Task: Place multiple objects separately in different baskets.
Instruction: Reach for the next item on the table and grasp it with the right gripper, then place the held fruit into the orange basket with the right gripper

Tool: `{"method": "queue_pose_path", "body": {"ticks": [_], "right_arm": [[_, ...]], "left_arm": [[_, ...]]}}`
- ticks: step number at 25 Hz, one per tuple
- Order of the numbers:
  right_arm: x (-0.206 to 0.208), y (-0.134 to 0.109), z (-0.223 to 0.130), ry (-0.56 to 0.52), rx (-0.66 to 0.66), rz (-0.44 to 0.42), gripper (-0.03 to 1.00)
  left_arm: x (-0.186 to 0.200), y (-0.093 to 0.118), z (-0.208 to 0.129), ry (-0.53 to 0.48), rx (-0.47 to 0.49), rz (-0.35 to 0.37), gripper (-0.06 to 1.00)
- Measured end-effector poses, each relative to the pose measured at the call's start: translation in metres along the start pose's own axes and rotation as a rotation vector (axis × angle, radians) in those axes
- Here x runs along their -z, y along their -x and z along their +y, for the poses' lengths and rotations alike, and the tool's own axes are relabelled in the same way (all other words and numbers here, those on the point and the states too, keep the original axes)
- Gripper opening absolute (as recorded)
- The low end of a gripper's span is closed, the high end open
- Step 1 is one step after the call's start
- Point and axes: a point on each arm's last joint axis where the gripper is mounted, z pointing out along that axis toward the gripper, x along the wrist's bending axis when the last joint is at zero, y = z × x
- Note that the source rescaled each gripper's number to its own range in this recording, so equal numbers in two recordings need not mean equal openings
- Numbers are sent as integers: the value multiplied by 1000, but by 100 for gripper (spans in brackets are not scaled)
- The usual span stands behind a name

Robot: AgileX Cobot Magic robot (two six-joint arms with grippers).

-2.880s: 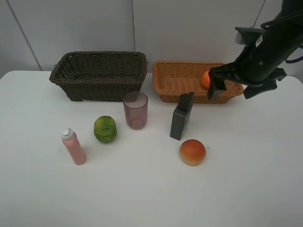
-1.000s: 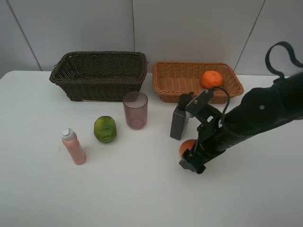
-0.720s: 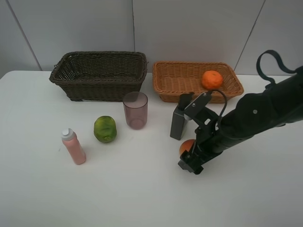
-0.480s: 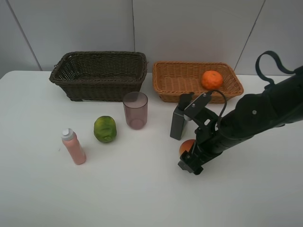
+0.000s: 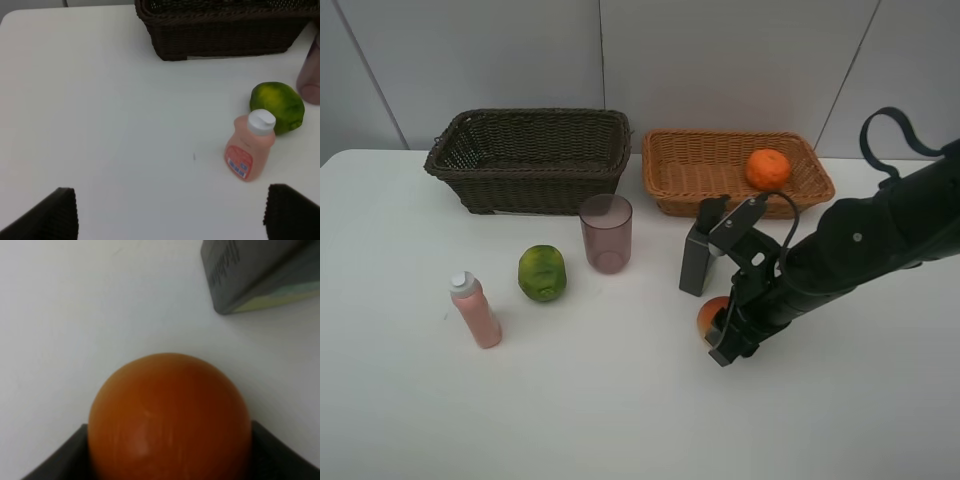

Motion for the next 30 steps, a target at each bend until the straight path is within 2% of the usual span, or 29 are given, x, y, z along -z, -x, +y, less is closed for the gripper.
{"method": "queue_pose_path", "body": {"ticks": [14,18,21,25,30], "right_arm": [[1,0,-1,-10,0,5,33],[12,-2,-2,-29,-8,23,33],[28,-3,2,-24,-78,33,33],[51,-2,7,-72,-154,41,33],[81,6,15,-158,-299,-29,33]], "left_arm": [[0,0,0,0,0,0,96],[0,0,0,0,0,0,96],[0,0,0,0,0,0,96],[0,0,0,0,0,0,96],[0,0,0,0,0,0,96]]}}
